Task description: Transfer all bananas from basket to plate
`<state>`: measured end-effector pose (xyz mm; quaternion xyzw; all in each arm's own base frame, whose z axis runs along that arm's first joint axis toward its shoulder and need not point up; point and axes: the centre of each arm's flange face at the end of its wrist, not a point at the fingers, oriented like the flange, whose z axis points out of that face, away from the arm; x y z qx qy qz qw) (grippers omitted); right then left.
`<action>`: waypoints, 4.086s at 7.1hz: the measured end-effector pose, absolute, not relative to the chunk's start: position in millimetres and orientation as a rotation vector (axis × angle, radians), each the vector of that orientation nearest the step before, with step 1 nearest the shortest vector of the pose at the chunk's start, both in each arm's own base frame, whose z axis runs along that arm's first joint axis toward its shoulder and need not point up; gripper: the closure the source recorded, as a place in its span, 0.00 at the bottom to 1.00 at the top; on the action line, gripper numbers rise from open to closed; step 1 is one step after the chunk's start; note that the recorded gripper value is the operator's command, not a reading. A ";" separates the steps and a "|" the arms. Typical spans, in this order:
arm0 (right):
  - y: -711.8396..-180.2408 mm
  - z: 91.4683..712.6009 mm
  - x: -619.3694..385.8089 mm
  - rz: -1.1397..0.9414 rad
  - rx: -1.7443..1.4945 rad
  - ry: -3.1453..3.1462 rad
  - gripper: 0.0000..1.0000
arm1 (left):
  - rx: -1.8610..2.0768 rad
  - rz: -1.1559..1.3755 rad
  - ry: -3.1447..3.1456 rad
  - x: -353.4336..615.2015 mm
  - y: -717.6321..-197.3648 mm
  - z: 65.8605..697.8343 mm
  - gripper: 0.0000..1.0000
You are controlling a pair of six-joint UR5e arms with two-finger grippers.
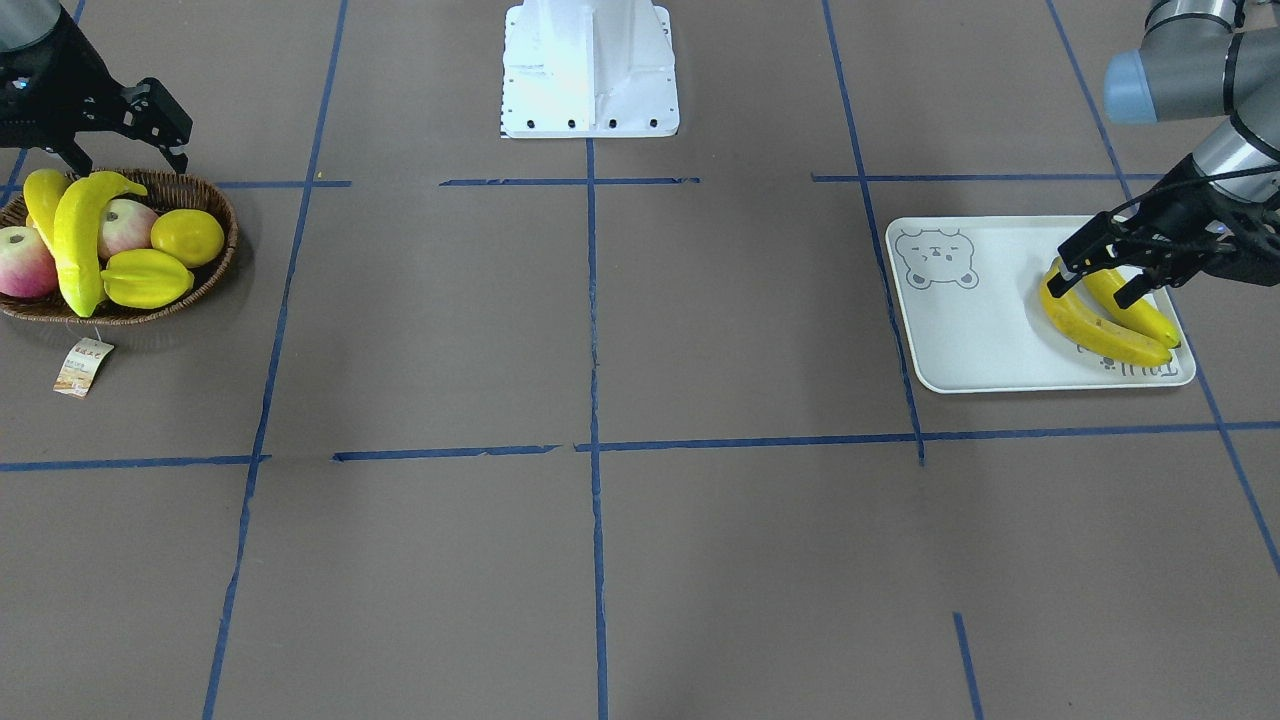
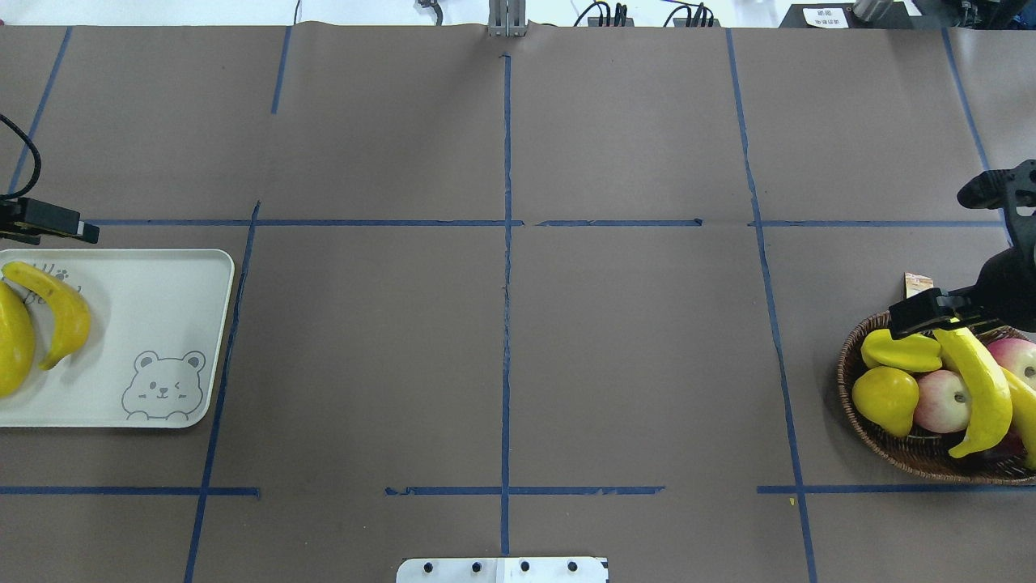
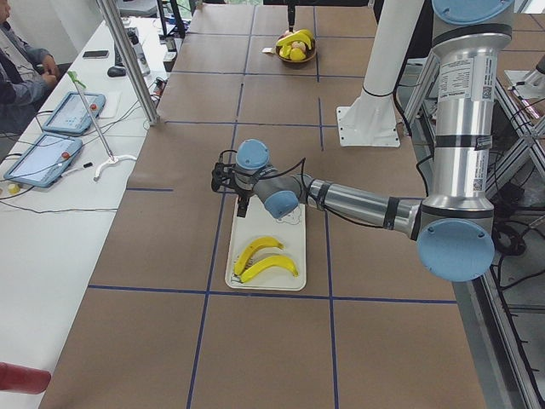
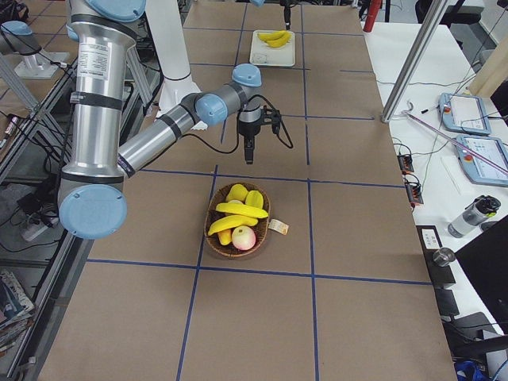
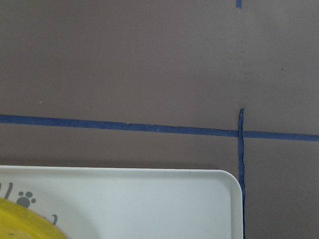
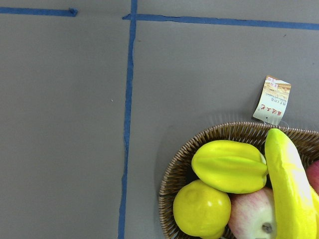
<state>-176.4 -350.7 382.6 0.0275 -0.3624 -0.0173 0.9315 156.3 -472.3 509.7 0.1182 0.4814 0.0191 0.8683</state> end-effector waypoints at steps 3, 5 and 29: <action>-333.1 463.0 -161.1 -0.042 0.102 -0.777 0.00 | 0.299 0.220 0.957 150.2 -460.4 537.5 0.00; -323.3 509.6 -153.0 -0.023 0.106 -0.785 0.00 | 0.295 0.224 0.949 148.8 -458.0 543.4 0.00; -379.8 413.9 -155.7 0.040 0.060 -1.120 0.97 | 0.274 0.226 1.011 155.7 -461.1 542.1 0.00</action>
